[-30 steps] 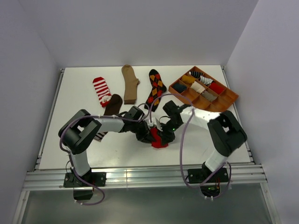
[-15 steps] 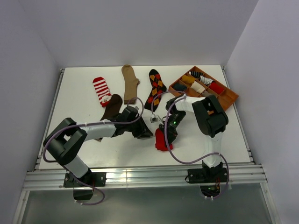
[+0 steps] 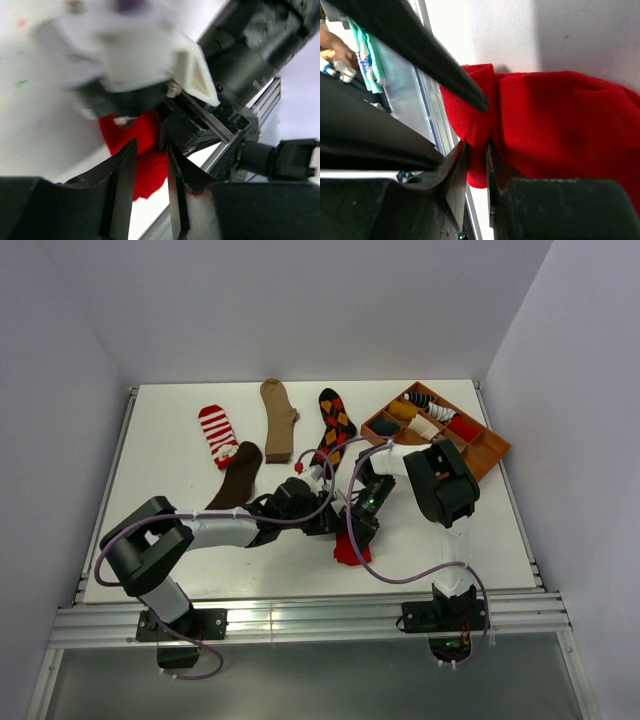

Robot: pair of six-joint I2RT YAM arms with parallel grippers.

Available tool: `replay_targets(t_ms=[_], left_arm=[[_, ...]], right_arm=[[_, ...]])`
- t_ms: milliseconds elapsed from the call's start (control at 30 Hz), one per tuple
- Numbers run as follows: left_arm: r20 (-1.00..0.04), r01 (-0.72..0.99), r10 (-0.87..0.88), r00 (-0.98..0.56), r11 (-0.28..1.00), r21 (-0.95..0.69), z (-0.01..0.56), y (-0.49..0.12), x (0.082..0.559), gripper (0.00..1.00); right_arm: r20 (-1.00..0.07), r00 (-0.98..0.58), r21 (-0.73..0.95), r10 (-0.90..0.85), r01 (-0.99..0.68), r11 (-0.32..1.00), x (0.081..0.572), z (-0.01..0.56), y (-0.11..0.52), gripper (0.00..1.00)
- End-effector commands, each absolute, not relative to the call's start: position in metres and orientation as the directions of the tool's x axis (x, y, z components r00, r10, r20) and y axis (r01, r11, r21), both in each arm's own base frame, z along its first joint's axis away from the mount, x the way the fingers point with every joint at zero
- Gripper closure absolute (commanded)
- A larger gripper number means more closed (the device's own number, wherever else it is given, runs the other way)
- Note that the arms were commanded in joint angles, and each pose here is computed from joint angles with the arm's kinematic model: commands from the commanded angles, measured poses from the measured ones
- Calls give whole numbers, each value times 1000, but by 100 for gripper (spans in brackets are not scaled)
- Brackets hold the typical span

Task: Roll the socks
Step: Roll the sock at the center of the board.

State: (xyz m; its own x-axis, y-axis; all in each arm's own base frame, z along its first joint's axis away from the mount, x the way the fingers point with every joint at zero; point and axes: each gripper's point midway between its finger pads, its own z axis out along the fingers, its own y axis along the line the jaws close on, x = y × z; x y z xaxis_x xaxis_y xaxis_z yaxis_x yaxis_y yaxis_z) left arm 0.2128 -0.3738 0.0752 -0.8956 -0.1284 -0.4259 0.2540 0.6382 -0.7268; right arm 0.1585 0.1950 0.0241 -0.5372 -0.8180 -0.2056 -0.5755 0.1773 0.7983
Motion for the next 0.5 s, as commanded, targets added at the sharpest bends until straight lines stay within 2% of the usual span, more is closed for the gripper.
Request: replay_targets(t_ms=[0, 100, 467], left_arm=[[-526, 410, -52, -849, 562, -718, 81, -393, 203, 64], [-548, 460, -9, -836, 533, -710, 75, -399, 194, 62], [-529, 500, 49, -847, 408, -764, 63, -401, 166, 59]], right_arm=[[-211, -486, 747, -848, -639, 180, 174, 0, 185, 76], [-201, -499, 776, -843, -606, 174, 172, 3, 185, 76], [-175, -532, 792, -828, -576, 203, 179, 2, 183, 76]])
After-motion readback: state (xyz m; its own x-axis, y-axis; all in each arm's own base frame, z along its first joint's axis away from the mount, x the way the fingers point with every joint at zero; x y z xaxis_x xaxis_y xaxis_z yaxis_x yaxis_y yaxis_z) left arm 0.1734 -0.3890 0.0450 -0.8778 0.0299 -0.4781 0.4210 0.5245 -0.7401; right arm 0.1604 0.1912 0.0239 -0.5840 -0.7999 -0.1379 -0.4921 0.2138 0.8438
